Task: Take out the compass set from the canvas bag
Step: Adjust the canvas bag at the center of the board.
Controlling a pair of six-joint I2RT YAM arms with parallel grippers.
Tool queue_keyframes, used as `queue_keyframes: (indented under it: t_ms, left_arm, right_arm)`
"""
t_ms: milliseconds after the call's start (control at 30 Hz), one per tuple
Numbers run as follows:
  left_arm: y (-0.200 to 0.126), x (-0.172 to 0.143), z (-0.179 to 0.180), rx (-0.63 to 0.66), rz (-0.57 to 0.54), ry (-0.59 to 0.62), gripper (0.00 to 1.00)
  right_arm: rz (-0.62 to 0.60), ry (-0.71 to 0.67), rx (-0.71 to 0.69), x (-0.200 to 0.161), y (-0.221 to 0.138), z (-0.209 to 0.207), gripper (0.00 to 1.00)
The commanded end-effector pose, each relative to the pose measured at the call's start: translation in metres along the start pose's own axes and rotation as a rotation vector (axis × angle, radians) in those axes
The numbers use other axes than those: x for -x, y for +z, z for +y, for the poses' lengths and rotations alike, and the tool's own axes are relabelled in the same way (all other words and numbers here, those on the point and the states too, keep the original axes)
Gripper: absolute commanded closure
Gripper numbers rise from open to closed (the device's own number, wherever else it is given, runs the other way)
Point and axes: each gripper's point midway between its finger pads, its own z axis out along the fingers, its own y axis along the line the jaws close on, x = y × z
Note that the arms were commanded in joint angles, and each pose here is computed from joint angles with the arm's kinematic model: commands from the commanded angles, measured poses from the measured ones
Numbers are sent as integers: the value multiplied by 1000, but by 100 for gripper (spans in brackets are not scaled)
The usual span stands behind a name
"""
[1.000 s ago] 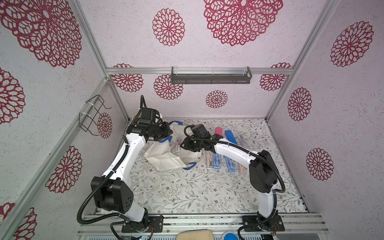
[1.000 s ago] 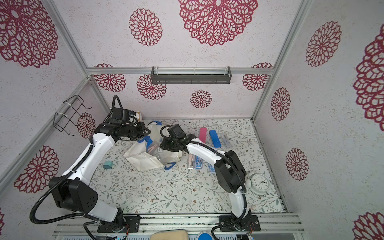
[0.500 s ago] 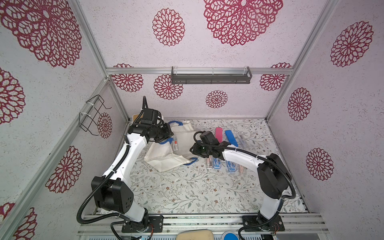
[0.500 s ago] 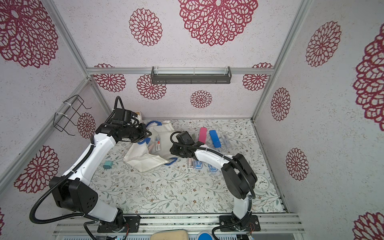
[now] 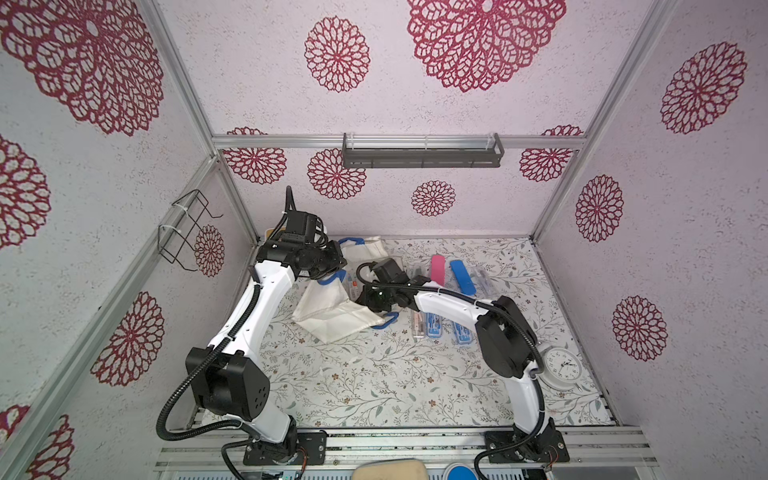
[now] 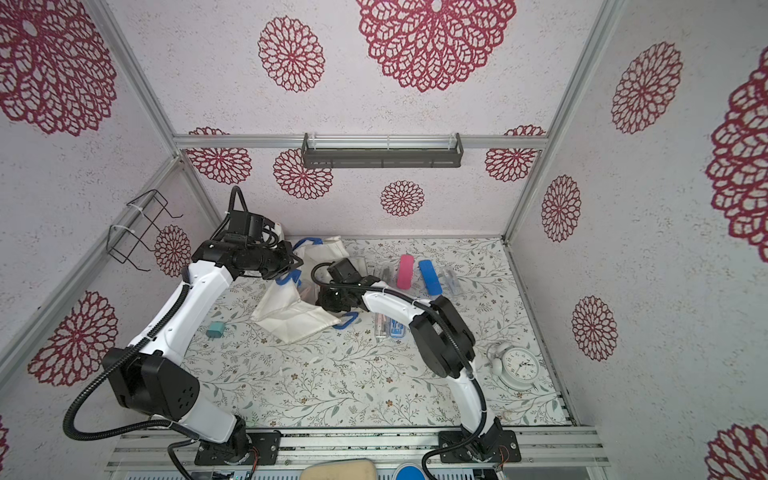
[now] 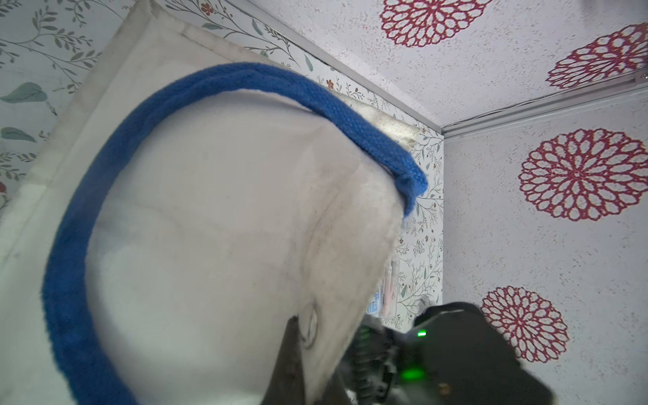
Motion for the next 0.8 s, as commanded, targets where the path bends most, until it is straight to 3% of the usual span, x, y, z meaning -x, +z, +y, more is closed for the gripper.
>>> queue_keyframes:
  t_ms: [0,133,200,333,467,767]
  left_arm:
    - [-7,17,-23,-65,-47,28,100]
    - [-4,14,-26,-80,-34,27,100]
    - [-2,10,-28,-93,-26,31,100]
    - [-5,-1,-34,-112,-12,55,100]
    - [-9,-17,-34,-129,11,71,100]
    - [-11,-35,-29,-129,35,66,100]
  right_arm:
    - [94,-131,68,-32,-8,42,82]
    - [90,-109,58,-32,-4,34,78]
    - [65,-76,31,-24,-5,26,71]
    - [-14,145,-4,6,-12,-12,55]
    - [-109,318,14,38,-26,-37,51]
    - [-117,426,12,44,-10,-51,43]
